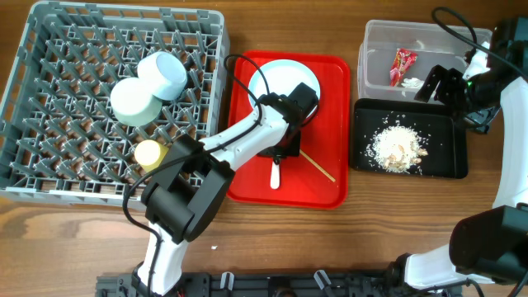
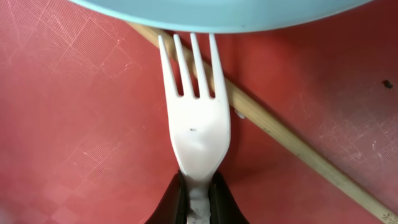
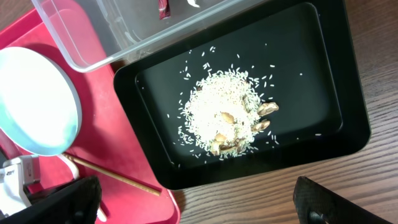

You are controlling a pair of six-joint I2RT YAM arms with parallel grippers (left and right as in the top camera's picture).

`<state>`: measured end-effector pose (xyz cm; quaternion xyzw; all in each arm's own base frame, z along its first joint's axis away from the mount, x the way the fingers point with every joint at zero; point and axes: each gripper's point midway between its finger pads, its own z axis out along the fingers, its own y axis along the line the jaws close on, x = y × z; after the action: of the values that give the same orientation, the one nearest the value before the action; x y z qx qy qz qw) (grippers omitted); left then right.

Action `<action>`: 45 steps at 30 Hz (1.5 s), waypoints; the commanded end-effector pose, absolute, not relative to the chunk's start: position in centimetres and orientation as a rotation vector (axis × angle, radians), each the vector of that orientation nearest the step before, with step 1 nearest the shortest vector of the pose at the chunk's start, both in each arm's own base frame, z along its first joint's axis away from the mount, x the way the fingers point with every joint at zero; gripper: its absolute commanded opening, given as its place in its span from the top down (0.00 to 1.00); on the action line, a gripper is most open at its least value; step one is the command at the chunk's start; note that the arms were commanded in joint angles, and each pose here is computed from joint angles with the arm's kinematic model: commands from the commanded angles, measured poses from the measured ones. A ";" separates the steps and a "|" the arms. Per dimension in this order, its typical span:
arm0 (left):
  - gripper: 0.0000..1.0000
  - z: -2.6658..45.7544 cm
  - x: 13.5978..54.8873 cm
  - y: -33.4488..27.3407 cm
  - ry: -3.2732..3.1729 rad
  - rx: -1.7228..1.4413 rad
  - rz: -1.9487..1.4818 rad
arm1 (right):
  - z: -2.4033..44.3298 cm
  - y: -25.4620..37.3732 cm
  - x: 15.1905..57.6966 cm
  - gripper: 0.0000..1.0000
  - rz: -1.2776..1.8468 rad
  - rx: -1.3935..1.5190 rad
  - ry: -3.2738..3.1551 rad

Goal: Sort waste into correct bins and load items into the dishwasher rack
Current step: 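Grasp the white fork with the left gripper and lift it, then lower the fork into the rack with the left gripper and release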

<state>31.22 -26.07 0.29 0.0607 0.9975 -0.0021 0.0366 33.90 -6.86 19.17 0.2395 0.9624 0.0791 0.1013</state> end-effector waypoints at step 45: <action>0.69 12.1 41.0 -7.3 2.761 0.005 0.200 | 20.2 -6.4 33.5 0.00 0.257 0.713 2.824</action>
<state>40.83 -7.83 12.16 0.0015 0.9814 0.0566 0.1832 33.54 -6.76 19.10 0.2403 0.9629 0.0792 0.0935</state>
